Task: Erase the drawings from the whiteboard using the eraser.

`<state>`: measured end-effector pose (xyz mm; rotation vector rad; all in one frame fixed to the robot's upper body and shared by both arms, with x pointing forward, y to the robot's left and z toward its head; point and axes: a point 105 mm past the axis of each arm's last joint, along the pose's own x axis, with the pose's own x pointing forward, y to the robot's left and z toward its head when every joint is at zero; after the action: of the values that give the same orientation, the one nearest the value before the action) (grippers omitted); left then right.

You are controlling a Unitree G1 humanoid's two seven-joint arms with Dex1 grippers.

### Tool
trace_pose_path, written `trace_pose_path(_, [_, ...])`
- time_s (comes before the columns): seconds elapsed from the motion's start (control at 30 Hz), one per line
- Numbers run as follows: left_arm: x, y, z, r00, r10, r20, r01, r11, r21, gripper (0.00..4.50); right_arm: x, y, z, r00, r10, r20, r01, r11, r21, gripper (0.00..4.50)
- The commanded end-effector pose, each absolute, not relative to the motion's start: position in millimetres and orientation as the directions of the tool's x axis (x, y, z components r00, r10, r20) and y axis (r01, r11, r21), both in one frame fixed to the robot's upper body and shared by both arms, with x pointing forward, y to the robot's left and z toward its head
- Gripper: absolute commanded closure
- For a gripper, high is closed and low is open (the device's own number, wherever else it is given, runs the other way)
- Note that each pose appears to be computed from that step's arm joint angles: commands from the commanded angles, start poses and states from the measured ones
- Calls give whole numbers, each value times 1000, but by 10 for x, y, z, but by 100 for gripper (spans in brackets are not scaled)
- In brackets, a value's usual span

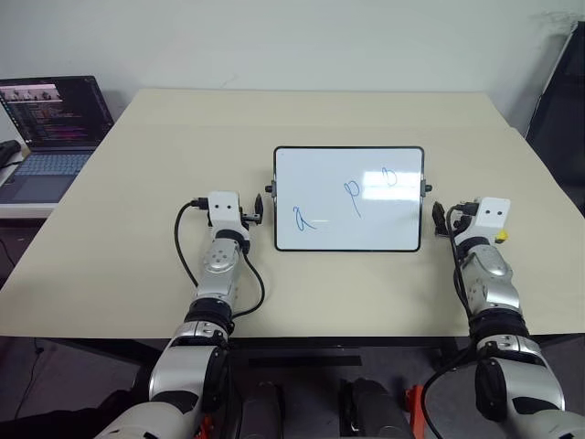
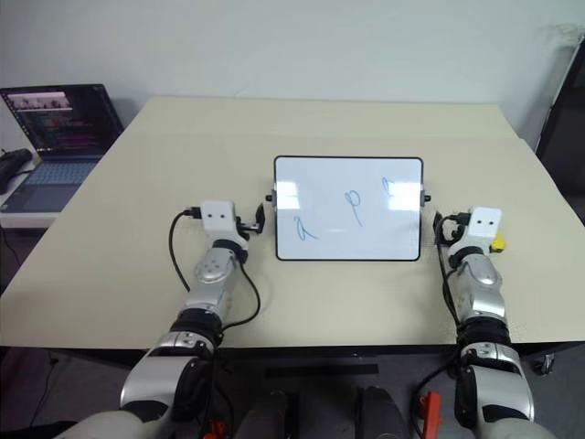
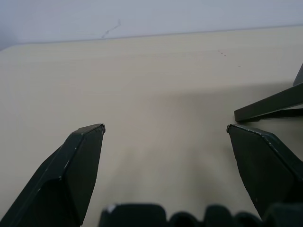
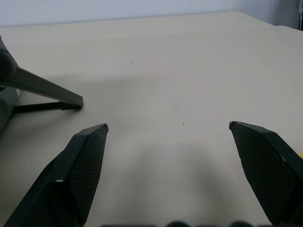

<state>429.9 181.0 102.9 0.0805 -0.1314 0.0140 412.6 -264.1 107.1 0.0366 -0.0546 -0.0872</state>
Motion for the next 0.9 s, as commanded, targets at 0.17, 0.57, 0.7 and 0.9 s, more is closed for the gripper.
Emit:
trace_pose_path(0.17, [4289,1950,1219,979,34,203,-53,994,91,0,4253,-2536,1211,997,-27,69,26,999,20,2])
trace_pose_path(0.57, [4153,2003,1125,979,38,203,-60,993,106,0,4326,-2517,1226,996,-32,86,29,999,38,2])
trace_pose_path(0.7, [4137,1887,1072,981,10,195,-31,994,105,0,4277,-2613,1195,995,-54,89,51,998,33,2])
trace_pose_path(0.9, [4141,1888,1095,980,18,199,-42,993,114,0,4211,-2689,1208,996,-20,88,19,1000,6,2])
